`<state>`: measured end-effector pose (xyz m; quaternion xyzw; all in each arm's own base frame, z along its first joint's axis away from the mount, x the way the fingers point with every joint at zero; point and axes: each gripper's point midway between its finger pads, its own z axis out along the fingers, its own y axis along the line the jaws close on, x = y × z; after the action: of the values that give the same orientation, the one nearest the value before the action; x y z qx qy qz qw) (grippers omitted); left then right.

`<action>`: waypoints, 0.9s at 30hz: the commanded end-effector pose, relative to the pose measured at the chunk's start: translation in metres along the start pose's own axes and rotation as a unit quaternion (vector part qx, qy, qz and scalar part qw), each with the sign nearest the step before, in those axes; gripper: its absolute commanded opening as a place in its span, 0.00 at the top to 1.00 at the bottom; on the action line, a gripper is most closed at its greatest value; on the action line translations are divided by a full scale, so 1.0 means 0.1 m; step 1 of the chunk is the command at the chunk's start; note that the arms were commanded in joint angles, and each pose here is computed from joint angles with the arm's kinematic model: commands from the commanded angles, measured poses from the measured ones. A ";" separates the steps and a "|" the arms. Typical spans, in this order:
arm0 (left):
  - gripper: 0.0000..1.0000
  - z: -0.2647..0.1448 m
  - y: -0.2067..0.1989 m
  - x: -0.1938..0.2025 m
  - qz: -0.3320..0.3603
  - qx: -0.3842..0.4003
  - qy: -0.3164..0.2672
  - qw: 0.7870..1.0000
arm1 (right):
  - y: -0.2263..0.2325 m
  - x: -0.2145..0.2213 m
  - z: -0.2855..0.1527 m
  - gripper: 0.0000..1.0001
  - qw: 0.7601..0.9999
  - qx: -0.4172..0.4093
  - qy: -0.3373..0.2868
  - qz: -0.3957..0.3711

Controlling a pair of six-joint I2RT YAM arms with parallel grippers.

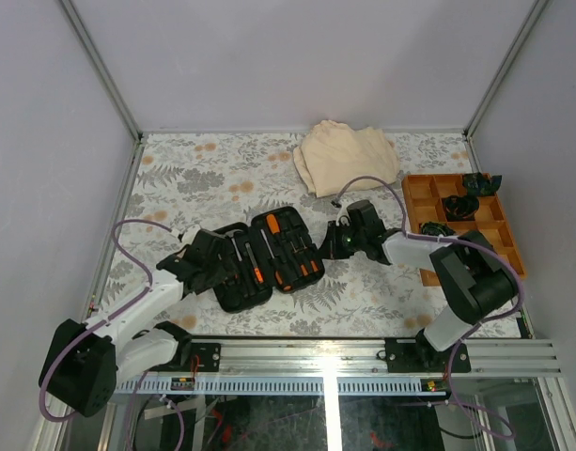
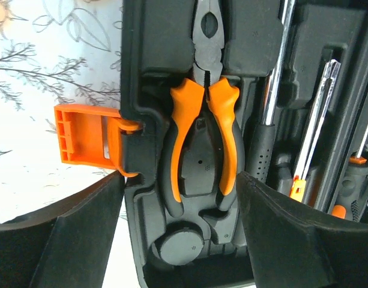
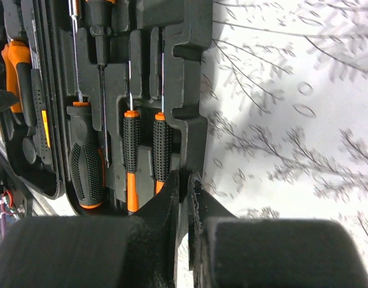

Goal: Sort the tools into containers
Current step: Move the storage box to the center of the board.

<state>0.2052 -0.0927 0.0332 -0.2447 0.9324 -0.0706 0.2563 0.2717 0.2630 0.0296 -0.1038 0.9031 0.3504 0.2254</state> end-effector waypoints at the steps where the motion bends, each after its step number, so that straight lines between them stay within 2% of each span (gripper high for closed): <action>1: 0.27 -0.03 -0.26 -0.14 0.007 0.060 -0.022 0.998 | -0.31 0.03 -0.22 0.99 0.996 0.079 -0.029 0.016; 8: 0.29 -0.13 -0.54 -0.17 0.017 0.136 -0.024 0.990 | -0.58 0.18 -0.55 1.00 0.987 0.155 -0.033 0.019; 12: 0.37 -0.11 -0.59 -0.15 0.017 0.150 -0.023 0.988 | -0.64 0.24 -0.71 1.00 0.982 0.182 -0.039 0.020; 16: 0.52 -0.02 -0.49 -0.16 0.006 0.122 -0.029 0.992 | -0.67 0.26 -0.78 1.00 0.980 0.193 -0.041 0.021; 20: 0.57 0.03 -0.37 -0.21 -0.007 0.084 -0.041 0.996 | -0.65 0.26 -0.81 1.00 0.980 0.193 -0.042 0.020; 27: 0.60 0.09 -0.15 -0.31 -0.012 0.018 -0.068 0.997 | -0.63 0.26 -0.82 1.00 0.981 0.189 -0.041 0.020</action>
<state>0.2319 -0.1120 0.0428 -0.2267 0.9182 -0.1250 0.2997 0.2416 0.1742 0.0340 -0.0289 0.9416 0.2108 0.2611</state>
